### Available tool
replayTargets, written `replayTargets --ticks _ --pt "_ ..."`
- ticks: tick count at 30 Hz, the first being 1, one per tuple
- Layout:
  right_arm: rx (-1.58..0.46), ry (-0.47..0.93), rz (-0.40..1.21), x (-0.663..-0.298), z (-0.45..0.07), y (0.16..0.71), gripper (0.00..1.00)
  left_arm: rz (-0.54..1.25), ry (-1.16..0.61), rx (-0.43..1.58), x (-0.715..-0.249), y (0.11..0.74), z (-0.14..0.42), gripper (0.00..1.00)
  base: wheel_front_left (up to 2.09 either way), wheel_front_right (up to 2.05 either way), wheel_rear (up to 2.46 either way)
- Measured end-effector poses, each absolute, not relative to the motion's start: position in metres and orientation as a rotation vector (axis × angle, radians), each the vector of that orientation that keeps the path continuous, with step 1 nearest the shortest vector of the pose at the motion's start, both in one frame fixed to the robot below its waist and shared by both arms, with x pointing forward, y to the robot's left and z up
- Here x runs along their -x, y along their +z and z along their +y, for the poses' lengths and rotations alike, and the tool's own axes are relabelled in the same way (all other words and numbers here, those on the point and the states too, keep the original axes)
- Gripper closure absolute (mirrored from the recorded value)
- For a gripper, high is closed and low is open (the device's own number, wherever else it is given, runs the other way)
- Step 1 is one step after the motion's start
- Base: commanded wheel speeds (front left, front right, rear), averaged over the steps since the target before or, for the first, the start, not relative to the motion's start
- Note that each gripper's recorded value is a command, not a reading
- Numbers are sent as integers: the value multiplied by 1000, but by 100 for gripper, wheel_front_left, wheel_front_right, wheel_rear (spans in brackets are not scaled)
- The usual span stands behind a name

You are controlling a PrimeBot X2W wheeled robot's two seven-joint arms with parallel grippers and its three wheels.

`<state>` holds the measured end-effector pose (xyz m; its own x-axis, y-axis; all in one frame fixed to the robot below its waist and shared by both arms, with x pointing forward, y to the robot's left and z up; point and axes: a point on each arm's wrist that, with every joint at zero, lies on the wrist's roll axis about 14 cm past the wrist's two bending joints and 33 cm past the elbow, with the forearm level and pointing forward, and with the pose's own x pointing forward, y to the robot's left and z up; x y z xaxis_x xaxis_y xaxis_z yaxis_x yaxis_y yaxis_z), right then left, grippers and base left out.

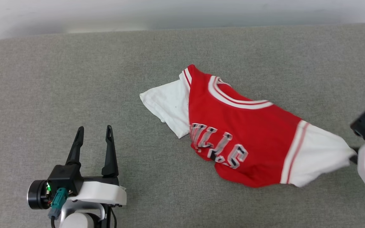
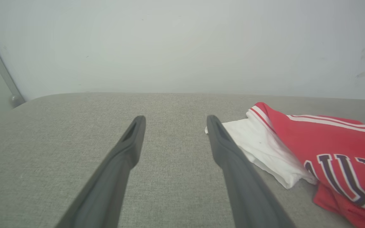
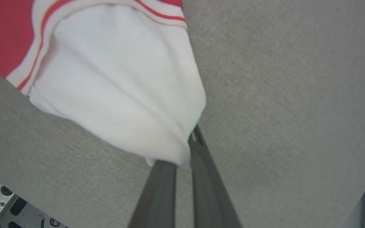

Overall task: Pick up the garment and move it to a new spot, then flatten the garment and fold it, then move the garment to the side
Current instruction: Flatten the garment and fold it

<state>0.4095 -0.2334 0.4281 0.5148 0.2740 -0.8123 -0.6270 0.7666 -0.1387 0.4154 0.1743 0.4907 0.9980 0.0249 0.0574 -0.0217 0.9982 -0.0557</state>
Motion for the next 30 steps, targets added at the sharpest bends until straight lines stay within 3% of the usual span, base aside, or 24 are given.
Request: replayTargets --ticks 6,12,13,14,21,22,30 --pt "406 460 1085 -368 -273 370 100 -44 23 55 -417 485 174 0 0 0 0" --pt "306 407 992 -378 -269 372 100 -52 34 50 -414 489 178 0 0 0 0" --pt "303 404 961 -382 -268 377 62 -54 32 49 -413 490 178 0 0 0 0" --pt "298 401 928 -385 -266 382 0 -57 30 46 -412 491 178 0 0 0 0" --pt "317 335 666 -407 -285 443 0 -107 20 27 -408 510 181 0 0 0 0" --pt "307 302 557 -415 -291 472 0 -145 2 11 -415 522 182 0 0 0 0" --pt "240 267 153 -435 -274 550 0 -294 -79 -49 -447 574 176 0 0 0 0"
